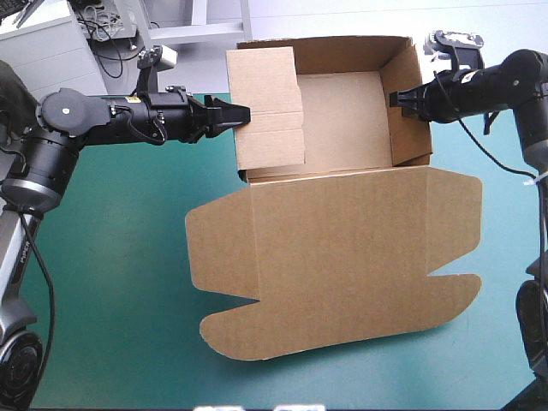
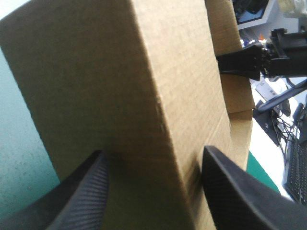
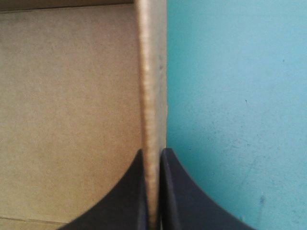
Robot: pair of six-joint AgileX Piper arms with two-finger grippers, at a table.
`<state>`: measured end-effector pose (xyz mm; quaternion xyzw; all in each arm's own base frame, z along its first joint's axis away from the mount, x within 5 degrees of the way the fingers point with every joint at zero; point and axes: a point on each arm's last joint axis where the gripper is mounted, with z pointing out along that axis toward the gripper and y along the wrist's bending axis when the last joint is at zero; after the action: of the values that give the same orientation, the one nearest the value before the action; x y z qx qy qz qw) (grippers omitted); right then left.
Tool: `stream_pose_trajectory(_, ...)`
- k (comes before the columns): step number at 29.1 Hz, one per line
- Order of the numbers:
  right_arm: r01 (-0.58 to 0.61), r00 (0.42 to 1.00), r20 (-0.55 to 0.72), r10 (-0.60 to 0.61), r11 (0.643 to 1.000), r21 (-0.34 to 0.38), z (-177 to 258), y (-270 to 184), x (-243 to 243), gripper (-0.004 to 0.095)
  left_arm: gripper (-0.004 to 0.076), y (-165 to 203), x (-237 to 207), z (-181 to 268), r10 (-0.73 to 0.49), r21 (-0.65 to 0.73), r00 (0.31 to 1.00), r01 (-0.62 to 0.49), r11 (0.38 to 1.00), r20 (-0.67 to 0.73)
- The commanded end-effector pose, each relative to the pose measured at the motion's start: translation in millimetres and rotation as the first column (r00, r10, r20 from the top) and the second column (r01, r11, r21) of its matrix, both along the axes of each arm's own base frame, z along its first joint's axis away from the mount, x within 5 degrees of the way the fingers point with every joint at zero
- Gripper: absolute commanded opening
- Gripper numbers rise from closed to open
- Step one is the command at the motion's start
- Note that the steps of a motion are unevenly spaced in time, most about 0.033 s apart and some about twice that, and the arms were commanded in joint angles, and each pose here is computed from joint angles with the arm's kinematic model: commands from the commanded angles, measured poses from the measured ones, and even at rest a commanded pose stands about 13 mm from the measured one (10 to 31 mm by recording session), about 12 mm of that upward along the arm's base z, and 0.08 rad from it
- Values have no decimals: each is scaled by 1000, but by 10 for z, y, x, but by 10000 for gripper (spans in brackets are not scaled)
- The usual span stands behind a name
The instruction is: Fold the box
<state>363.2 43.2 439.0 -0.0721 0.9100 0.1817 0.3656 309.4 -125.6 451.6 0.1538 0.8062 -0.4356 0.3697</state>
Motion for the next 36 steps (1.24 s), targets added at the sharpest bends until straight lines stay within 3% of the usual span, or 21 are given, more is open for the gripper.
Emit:
stream_pose_trajectory(1,19,995,97,-25,998,54,254,84,-121,-15,410,15,-110,253,39,-51,998,-36,998,45)
stream_pose_trajectory(4,29,997,75,-30,999,24,200,186,-100,-15,410,-53,-93,290,32,9,999,-32,999,32)
stream_pose_trajectory(9,27,996,79,-30,999,43,189,308,-82,-16,410,-200,-8,249,31,165,1000,-30,986,-6)
stream_pose_trajectory(18,70,995,68,-71,997,23,152,279,-46,-15,407,-209,170,211,130,396,991,-104,912,-41)
stream_pose_trajectory(25,88,996,26,-89,996,35,76,286,6,-11,388,-289,301,135,170,450,985,-141,882,-24)
stream_pose_trajectory(36,34,998,-49,-37,998,-49,-178,524,118,-11,314,-438,606,-264,195,527,977,-121,841,-87)
